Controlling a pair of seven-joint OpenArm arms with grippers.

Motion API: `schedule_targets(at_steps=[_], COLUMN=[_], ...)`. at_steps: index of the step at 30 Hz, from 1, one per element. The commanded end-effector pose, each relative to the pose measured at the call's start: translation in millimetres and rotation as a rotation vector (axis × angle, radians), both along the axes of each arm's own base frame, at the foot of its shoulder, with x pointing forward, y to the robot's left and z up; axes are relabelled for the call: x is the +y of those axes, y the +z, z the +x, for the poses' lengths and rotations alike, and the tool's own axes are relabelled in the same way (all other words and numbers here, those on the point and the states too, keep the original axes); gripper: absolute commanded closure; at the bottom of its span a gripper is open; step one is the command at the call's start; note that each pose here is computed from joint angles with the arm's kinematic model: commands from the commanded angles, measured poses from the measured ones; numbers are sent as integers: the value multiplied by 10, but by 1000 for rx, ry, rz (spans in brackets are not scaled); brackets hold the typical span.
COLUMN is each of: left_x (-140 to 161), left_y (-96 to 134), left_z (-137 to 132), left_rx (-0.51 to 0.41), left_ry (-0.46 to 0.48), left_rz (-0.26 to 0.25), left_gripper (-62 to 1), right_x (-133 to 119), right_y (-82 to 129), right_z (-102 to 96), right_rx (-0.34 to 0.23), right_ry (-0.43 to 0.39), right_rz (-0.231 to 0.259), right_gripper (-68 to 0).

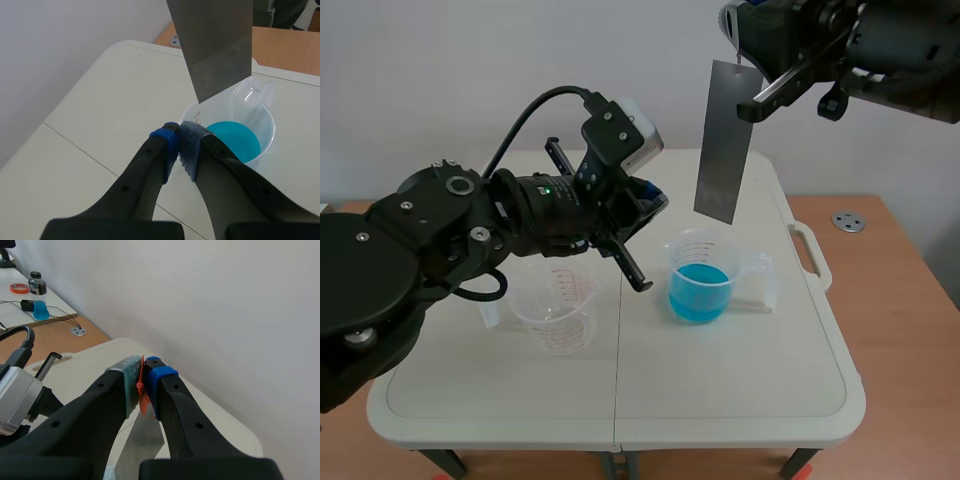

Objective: Hold the metal plate by the orange handle, dip it into the blue solution, take it out and point at it, then put the plate back in the beaker on the left.
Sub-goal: 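Lower the plate into the blue solution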

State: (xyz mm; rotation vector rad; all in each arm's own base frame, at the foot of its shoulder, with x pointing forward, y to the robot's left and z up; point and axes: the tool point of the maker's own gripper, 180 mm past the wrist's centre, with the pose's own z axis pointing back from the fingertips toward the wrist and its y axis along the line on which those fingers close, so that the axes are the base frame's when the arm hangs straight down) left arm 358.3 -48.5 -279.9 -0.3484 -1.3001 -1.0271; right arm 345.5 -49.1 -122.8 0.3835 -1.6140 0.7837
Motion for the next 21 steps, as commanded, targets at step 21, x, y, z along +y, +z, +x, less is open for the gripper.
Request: schedule_targets(at_steps=[21], left_x=[1249], left_y=[248], left_z=[-292], left_rx=[-78], left_ry=[174], left_rz=[26], left_gripper=[-28], right_x=[-64], right_y=[-103], right_z=[81], right_rx=[21], right_ry=[-2], right_rz=[41], right_gripper=[-13])
